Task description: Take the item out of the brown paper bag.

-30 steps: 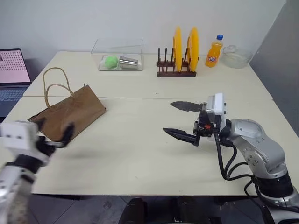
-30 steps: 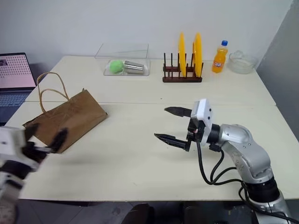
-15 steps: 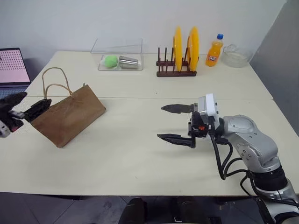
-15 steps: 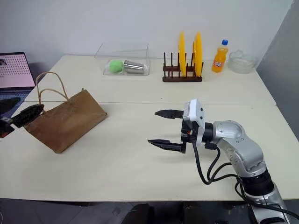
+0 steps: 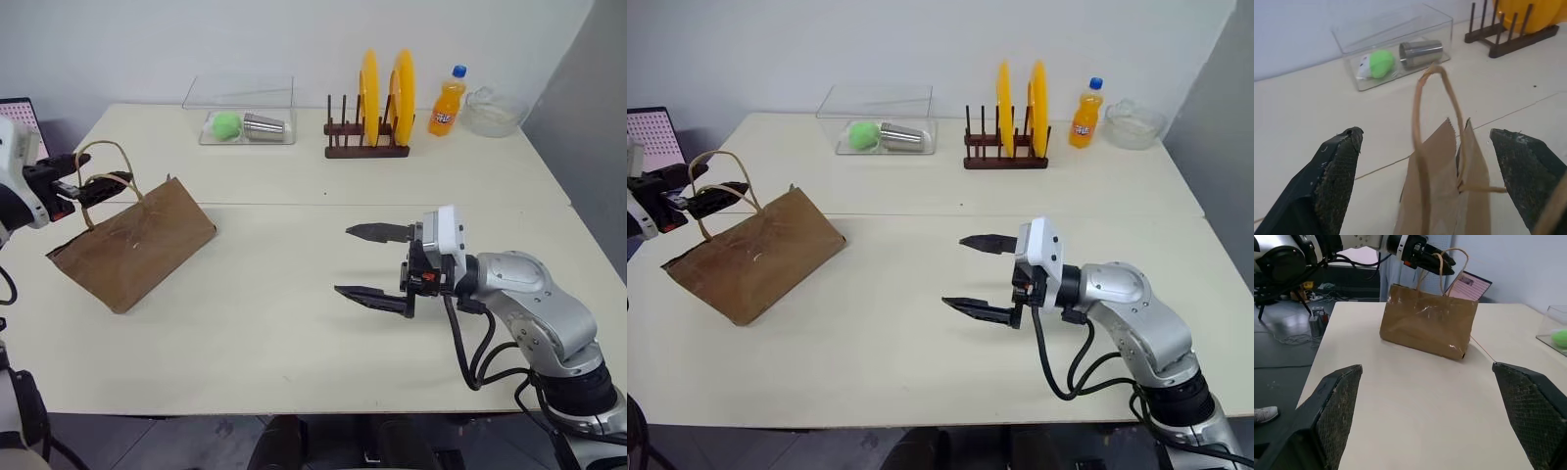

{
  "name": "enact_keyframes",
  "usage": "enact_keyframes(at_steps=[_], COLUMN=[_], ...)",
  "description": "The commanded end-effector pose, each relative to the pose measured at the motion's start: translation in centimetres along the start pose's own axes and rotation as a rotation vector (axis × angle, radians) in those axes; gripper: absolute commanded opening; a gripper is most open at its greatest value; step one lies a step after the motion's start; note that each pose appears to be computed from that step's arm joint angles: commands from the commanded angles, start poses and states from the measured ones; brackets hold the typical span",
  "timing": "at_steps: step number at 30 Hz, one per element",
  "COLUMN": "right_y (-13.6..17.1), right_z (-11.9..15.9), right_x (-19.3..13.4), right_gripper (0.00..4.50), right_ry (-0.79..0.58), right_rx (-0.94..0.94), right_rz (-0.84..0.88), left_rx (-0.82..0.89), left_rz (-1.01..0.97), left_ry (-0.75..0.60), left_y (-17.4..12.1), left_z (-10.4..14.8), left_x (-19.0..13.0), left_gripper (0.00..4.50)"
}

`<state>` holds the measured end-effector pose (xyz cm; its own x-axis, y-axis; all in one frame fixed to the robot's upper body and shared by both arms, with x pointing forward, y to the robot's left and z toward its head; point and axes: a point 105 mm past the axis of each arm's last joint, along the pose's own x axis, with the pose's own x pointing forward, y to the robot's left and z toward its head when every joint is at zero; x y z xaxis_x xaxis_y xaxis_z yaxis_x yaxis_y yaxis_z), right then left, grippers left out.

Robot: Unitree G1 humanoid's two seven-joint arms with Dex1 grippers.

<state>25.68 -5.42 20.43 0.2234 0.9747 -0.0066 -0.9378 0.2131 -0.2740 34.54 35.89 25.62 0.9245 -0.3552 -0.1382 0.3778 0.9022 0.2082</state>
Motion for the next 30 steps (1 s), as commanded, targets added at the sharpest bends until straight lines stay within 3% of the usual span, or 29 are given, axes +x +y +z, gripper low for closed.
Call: enact_keyframes(at_steps=[1,14,19,26,30], right_y=[0.1,0.3,0.6,0.4,0.6], right_z=[1.3,1.0,0.9,1.1,0.6], right_x=[-0.4,-0.6,-0.8,-1.8,-2.6], right_gripper=[4.5,4.5,4.5,4.5,4.5], right_ry=[-0.016,-0.002,0.005,0.016,0.051], right_rx=[-0.056,-0.055,-0.048,-0.024,-0.009], right_rz=[-0.017,-0.028,-0.022,-0.07,-0.105], left_rx=[0.049,0.08,0.124,0.213,0.253], left_rz=[-0.016,-0.047,-0.148,-0.278,-0.393], left_ry=[-0.005,0.016,-0.002,-0.13,-0.166], left_y=[0.4,1.3,-0.1,-3.1,-5.6], left_z=[1.4,2.9,4.5,9.9,11.5], left_x=[-0.8,-0.7,0.8,3.4,5.1], left_gripper=[4.03,0.09,0.04,0.04,0.04])
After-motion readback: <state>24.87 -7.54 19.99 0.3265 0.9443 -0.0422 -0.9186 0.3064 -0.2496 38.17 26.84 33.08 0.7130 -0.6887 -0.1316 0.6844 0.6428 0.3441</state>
